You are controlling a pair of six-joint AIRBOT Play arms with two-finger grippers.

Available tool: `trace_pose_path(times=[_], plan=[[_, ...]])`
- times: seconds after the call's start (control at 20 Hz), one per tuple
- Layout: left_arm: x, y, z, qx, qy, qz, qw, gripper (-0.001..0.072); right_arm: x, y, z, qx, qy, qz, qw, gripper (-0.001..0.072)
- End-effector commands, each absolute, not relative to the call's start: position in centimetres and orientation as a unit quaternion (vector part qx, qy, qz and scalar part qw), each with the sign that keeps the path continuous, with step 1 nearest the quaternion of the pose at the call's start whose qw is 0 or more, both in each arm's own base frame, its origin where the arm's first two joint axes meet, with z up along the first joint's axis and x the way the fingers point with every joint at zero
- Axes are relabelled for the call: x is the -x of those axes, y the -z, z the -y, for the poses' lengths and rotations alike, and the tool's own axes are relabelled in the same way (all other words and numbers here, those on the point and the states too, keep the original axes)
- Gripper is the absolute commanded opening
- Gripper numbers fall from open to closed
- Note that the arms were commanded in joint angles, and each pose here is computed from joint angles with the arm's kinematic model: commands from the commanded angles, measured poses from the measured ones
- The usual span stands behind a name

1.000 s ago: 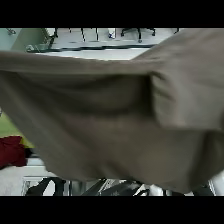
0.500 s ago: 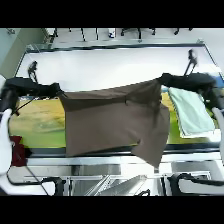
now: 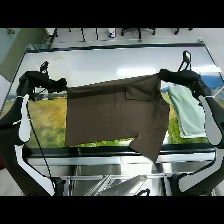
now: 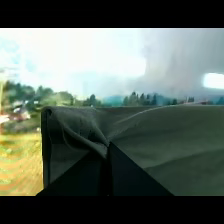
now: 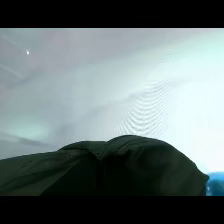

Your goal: Fold the shirts.

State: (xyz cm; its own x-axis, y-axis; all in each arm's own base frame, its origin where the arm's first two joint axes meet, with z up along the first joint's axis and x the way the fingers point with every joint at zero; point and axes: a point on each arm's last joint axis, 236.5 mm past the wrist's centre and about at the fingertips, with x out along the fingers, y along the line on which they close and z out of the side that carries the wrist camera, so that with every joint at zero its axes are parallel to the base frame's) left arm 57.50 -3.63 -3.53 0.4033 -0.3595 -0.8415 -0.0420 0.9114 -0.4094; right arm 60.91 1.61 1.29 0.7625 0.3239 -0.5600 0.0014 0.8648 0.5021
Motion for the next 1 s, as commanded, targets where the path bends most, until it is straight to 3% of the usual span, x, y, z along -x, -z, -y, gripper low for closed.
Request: trace_pose_path(times=[0.0, 0.25, 0.65, 0.95], plan=[[-57.9, 2.3, 4.5, 0.146, 0.096, -0.549, 0.818, 0.0011, -60.2, -1.5, -1.0, -0.217, -0.115, -0.366, 0.898, 0.0020], [-55.1, 4.3, 3.7, 0.073, 0.038, -0.609, 0.789, 0.0011, -54.7, 4.0, 2.3, -0.131, -0.072, -0.505, 0.850, 0.0020], [-52.9, 7.1, 5.3, 0.064, 0.046, -0.645, 0.760, 0.0011, -52.6, 9.1, 3.4, -0.106, -0.058, -0.565, 0.816, 0.0020], [-52.8, 8.6, 5.1, 0.071, 0.043, -0.645, 0.760, 0.0011, -53.1, 9.2, 3.6, -0.107, -0.054, -0.557, 0.822, 0.0021]])
